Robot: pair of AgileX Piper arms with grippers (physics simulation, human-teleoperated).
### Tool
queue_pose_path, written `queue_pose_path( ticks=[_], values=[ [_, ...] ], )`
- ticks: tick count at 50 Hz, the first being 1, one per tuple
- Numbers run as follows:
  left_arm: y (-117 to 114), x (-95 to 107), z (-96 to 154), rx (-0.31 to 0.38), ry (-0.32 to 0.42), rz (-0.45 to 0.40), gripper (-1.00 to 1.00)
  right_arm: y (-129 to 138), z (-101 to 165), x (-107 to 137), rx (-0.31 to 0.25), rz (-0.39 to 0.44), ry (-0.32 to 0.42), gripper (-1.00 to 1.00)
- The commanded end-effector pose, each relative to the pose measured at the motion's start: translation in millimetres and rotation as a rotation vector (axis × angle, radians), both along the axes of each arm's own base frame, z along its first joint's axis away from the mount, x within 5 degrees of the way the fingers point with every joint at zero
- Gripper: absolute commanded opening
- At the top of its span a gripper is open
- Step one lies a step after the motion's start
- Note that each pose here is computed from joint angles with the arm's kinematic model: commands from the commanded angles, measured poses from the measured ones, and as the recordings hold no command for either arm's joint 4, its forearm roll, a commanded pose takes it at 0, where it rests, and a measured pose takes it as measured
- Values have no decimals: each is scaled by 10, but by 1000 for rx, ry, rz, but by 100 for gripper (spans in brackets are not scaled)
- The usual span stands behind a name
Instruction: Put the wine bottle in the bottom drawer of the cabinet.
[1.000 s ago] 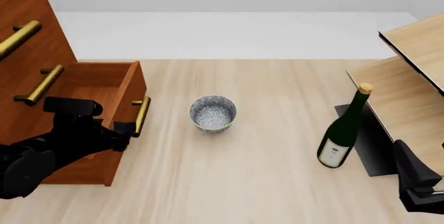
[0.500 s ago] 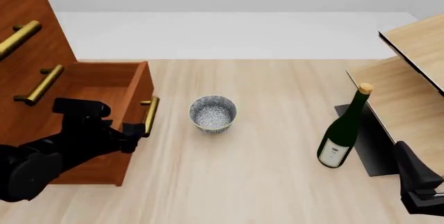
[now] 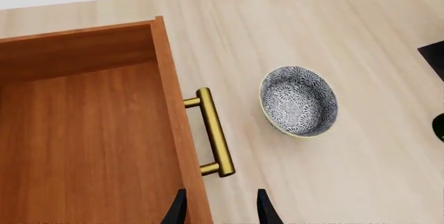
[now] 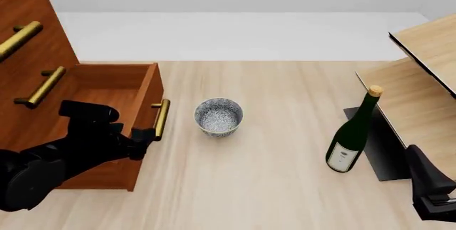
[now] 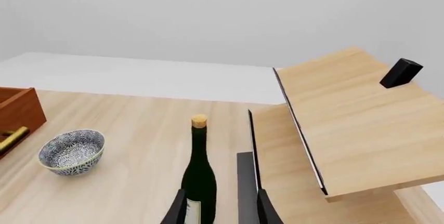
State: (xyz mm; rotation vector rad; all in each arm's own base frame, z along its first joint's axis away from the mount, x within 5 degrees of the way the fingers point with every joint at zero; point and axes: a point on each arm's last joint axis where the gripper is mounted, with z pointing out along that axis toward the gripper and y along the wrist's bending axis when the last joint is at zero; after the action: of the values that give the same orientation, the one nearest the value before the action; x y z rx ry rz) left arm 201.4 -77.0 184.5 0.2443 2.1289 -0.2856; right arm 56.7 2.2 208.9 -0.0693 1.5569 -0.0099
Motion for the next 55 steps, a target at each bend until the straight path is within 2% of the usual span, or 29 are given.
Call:
queue_pose_path(
  ticks=[1,12,19,23,36,44,55],
  values=[
    [-97,-59,52,-11,-13,-57,100,1,5,-3,-1,2,-1,100],
    [-150,-112,95,-27,-17,-83,100,1,10,-5,0,3,-2,100],
    [-146,-126,148,-12,-30,-95,100,1,17,-6,1,3,-4,100],
    [-44,-116,265,47,-83,-92,100,2,16,-6,0,4,-3,100],
    [135,-183,534,83,-153,-48,100,6,12,-5,0,11,-1,100],
    [187,-276,748,74,-195,-37,100,8,12,-5,-3,15,-1,100],
    [180,-485,1166,61,-314,-87,100,11,13,-4,-6,19,-1,100]
  ],
)
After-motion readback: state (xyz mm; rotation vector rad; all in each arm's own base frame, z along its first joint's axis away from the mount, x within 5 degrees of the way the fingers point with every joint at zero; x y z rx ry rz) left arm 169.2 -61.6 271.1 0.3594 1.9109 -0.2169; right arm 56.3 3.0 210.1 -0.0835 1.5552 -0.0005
